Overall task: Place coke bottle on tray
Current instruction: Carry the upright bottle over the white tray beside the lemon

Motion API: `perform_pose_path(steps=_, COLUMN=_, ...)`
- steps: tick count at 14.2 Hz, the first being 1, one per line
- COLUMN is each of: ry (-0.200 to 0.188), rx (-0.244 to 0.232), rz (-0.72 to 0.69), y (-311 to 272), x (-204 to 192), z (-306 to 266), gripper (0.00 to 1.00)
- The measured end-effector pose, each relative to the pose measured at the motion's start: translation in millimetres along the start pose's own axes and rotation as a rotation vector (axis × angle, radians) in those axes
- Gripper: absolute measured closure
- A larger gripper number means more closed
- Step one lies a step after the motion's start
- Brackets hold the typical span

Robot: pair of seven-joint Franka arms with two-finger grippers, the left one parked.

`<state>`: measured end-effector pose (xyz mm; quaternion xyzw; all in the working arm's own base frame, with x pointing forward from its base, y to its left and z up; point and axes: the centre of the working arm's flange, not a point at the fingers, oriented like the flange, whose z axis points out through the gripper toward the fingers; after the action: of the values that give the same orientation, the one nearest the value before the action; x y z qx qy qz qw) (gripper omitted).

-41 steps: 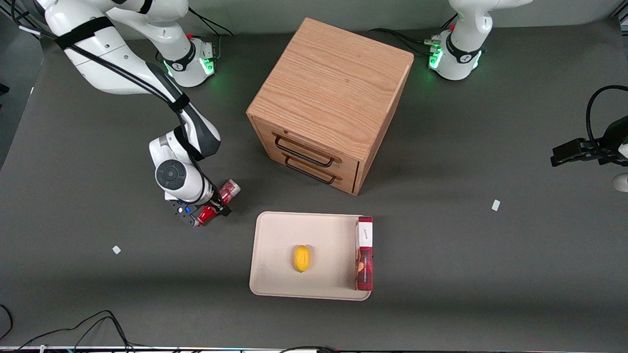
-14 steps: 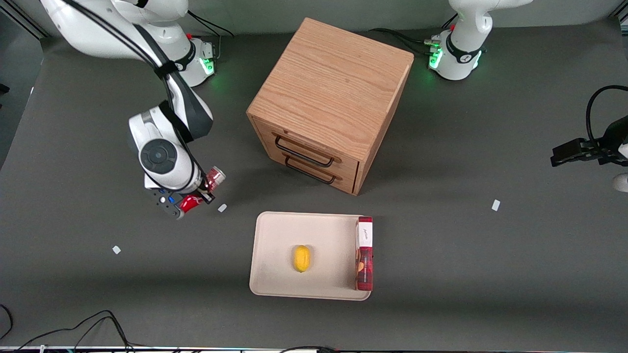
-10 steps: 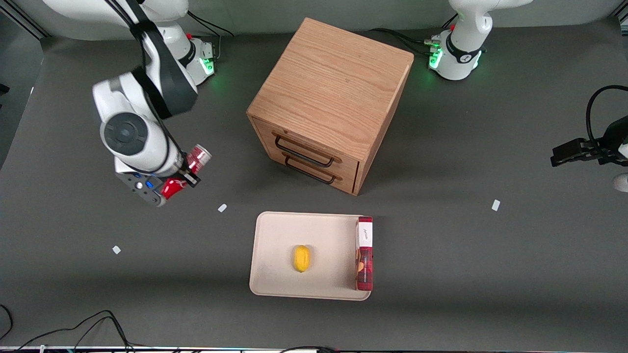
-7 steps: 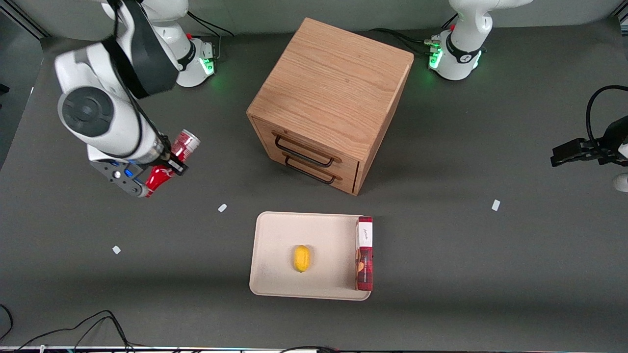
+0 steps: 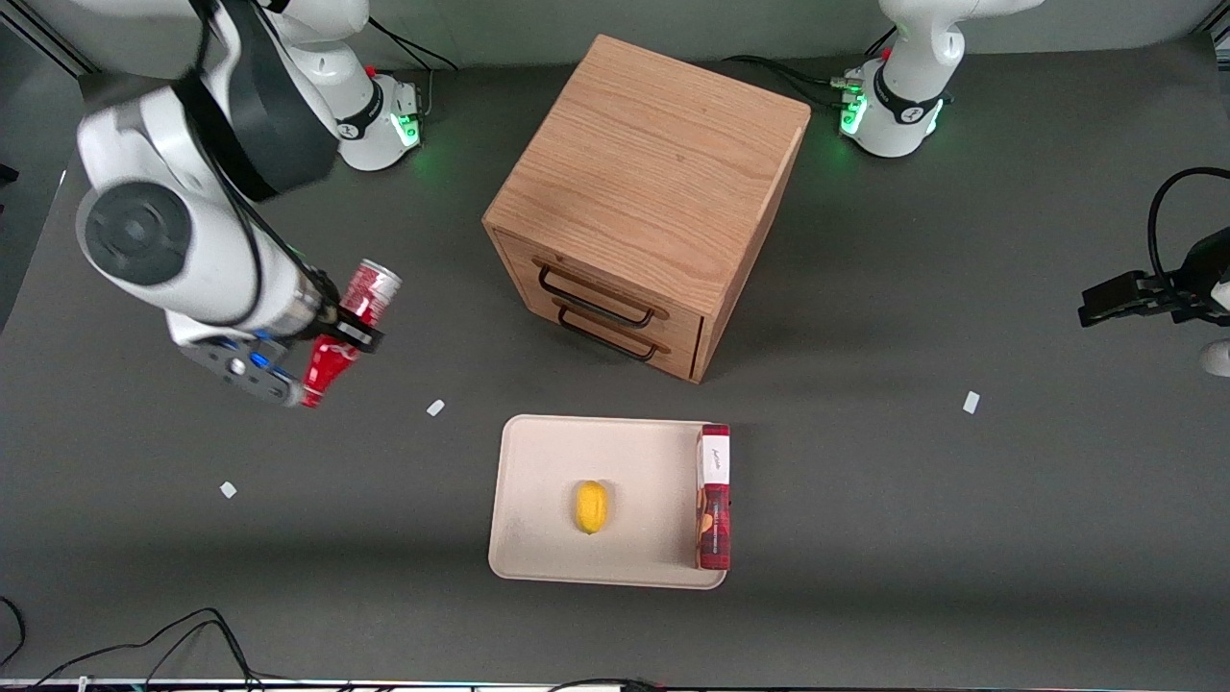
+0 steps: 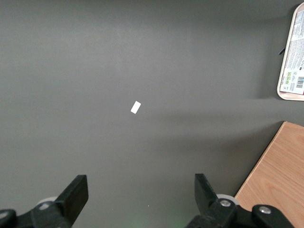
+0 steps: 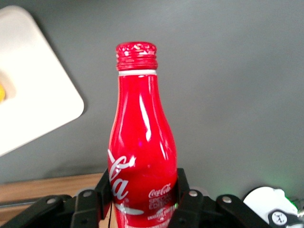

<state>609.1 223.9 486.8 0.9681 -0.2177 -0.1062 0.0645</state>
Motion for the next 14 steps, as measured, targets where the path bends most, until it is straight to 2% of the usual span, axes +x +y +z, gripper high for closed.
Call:
perform_pose_path(steps=3, ry=-0.030, rx=-0.043, rz=-0.178, y=-55, x=12, z=59, gripper=0.44)
perform_pose_path(steps=5, ry=-0.025, rx=-0.058, rz=-0.269, y=-81, x=20, z=92, gripper=0.44)
perform_pose_path(steps=8, ry=0.008, rx=-0.015, rz=-0.316, y=-114, x=36, z=126, gripper=0.44)
perform_pose_path(steps=12, ry=0.087, rx=0.045, rz=-0.317, y=-141, x=56, z=163, gripper=0.44)
perform_pose_path(steps=14, ry=0.108, rx=0.067, rz=-0.323, y=-152, x=58, z=177, gripper=0.44)
